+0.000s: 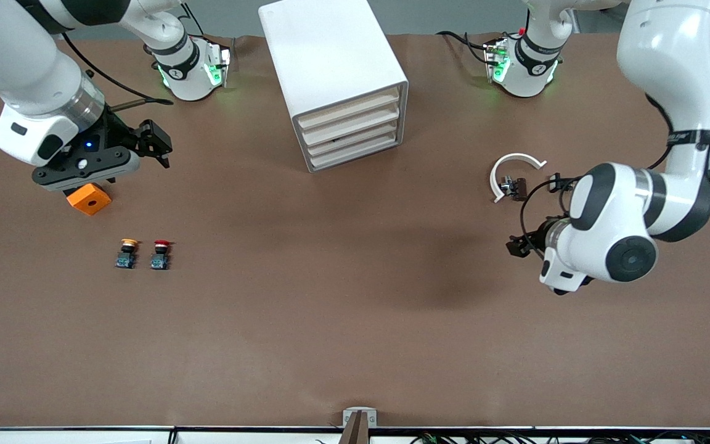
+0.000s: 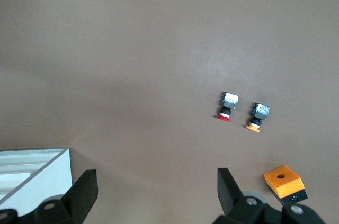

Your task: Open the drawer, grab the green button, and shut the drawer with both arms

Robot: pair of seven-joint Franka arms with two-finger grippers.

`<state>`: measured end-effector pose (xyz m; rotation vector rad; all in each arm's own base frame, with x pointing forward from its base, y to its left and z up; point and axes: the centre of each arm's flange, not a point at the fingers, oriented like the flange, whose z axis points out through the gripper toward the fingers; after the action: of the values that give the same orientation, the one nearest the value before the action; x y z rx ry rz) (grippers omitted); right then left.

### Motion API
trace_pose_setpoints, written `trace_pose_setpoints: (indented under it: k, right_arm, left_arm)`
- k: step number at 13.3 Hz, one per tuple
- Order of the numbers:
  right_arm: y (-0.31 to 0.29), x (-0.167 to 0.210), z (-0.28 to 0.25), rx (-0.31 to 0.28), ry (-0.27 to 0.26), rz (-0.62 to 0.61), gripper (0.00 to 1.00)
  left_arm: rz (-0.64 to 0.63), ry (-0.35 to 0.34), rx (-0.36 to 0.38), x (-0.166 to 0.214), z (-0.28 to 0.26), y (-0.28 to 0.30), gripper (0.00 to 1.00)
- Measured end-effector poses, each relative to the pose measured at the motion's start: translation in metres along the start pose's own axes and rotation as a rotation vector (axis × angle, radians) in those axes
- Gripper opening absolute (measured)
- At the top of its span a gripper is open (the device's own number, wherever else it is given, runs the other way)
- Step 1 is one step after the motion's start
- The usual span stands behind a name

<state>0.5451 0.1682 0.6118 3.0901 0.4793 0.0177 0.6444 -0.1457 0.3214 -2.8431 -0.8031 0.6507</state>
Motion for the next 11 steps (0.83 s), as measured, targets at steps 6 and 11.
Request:
trace_pose_setpoints:
  k: [6,11]
  right_arm:
    - [-0.005,0.001,-0.005,0.0,0.018,-0.009,1.0]
    - [-0.005,0.002,-0.007,0.0,0.024,-0.009,1.0]
  left_arm:
    - [-0.189,-0.124,0.01,-0.003,0.057,0.043,1.0]
    - [-0.512,-0.239,0.027,-0.005,0.08,0.053,1.0]
